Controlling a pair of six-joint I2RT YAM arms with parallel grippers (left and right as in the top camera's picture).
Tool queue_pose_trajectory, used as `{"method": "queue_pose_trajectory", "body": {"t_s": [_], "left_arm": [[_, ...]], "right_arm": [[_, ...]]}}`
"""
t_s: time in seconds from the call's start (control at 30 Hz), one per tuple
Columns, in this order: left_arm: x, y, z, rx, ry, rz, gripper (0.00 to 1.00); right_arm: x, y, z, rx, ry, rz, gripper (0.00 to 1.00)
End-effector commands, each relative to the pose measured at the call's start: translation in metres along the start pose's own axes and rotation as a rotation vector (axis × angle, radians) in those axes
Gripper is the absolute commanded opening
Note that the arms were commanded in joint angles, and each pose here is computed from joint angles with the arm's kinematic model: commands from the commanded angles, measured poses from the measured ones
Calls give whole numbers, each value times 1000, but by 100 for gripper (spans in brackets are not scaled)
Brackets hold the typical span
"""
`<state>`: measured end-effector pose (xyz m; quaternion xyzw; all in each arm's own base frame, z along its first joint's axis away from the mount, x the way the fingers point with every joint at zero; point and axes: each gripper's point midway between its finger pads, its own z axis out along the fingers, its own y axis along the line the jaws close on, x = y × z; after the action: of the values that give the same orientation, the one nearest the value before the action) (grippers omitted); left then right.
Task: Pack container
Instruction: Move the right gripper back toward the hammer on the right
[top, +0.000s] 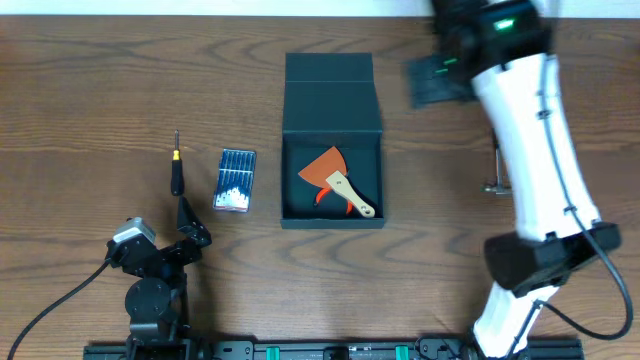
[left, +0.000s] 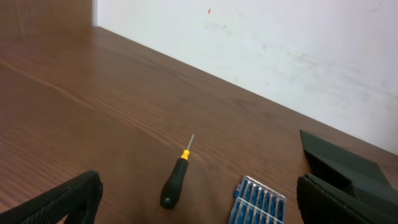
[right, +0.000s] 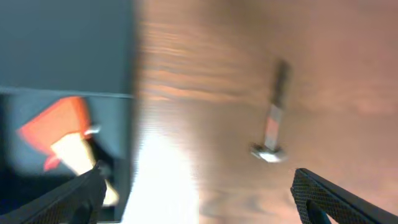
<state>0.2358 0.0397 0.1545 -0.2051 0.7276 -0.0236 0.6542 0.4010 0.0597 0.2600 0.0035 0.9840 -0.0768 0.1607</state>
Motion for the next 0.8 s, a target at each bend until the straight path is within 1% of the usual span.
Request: {"method": "queue_pose_trajectory", "body": {"t_s": [0.0,0.13,0.2,0.27,0.43,0.67,0.77], "left_arm": [[13,5,3,-13,26,25,99],[13,5,3,-13,26,25,99],[13,5,3,-13,26,24,98],[13,5,3,-13,26,25,99],[13,5,3,-13,26,25,99],[13,5,3,-13,26,25,99],[13,5,3,-13,26,25,99]], "right_arm": [[9,-53,21,79,78,108,99],[25,-96,48,115,171,155,99],[39,-111,64,127,232,172,99],[47,-116,75,130,265,177,99],[67,-102,116,16,334,116,99],[104,-101,165,-16,418,67,99],[122,-101,180,-64,449,85,99]]}}
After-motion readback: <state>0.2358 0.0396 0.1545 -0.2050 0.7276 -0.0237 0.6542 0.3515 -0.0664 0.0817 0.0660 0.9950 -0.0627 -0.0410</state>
